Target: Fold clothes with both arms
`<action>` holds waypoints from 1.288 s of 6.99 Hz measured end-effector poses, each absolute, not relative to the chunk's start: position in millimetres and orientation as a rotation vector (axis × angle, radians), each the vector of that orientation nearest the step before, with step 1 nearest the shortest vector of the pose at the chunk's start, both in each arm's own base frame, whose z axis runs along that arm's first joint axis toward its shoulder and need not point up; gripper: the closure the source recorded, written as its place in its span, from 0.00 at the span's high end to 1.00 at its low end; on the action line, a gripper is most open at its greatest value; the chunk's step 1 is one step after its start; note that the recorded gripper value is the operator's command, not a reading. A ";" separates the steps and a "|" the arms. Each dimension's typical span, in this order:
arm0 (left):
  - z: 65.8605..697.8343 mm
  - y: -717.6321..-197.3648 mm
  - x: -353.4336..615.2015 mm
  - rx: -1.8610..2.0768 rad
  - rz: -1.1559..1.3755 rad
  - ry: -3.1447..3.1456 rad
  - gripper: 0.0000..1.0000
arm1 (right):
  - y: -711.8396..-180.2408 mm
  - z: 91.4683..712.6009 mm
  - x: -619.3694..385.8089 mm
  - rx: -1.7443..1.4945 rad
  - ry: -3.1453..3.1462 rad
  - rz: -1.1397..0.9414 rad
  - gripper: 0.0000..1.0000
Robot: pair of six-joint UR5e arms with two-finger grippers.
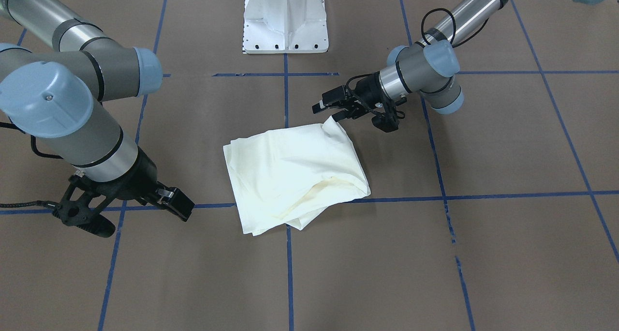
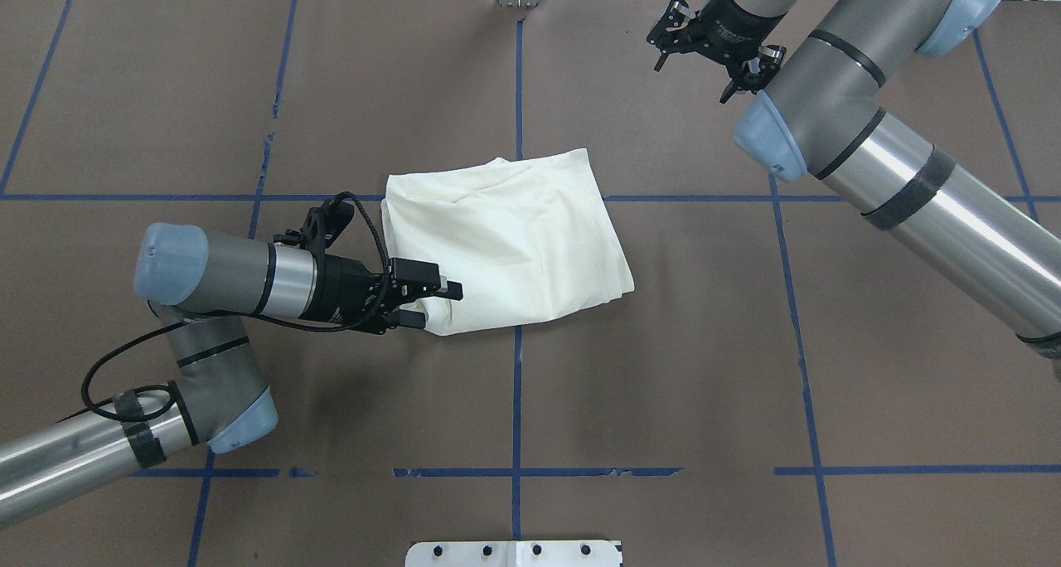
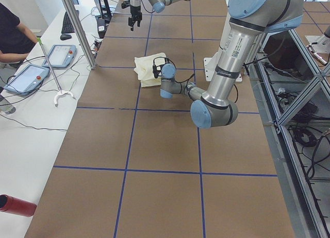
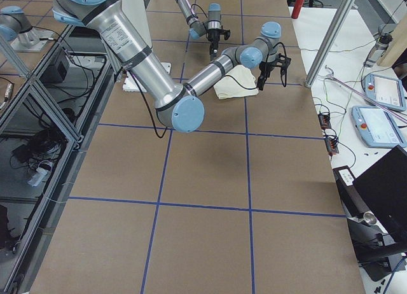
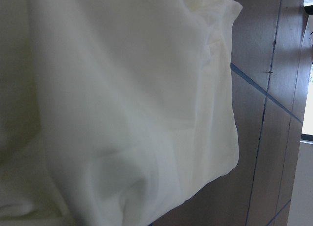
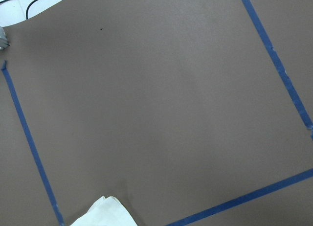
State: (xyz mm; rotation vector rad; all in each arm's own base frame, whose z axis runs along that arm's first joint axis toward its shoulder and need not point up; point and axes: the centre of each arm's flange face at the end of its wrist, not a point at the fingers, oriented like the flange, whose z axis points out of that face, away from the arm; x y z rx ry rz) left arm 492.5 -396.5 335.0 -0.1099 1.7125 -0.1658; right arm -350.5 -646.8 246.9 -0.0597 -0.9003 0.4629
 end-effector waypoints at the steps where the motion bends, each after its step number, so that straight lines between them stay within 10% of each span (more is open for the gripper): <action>1: 333.1 -382.8 488.6 -0.126 -0.149 1.720 1.00 | -647.4 247.3 -349.4 -0.058 -0.900 0.465 1.00; 4: 349.2 -372.0 473.0 -0.129 -0.154 1.698 0.98 | -641.9 248.7 -340.8 -0.039 -0.907 0.458 1.00; 9: 306.9 -406.3 492.9 -0.158 -0.286 1.469 0.53 | -632.8 251.3 -339.9 -0.032 -0.911 0.439 1.00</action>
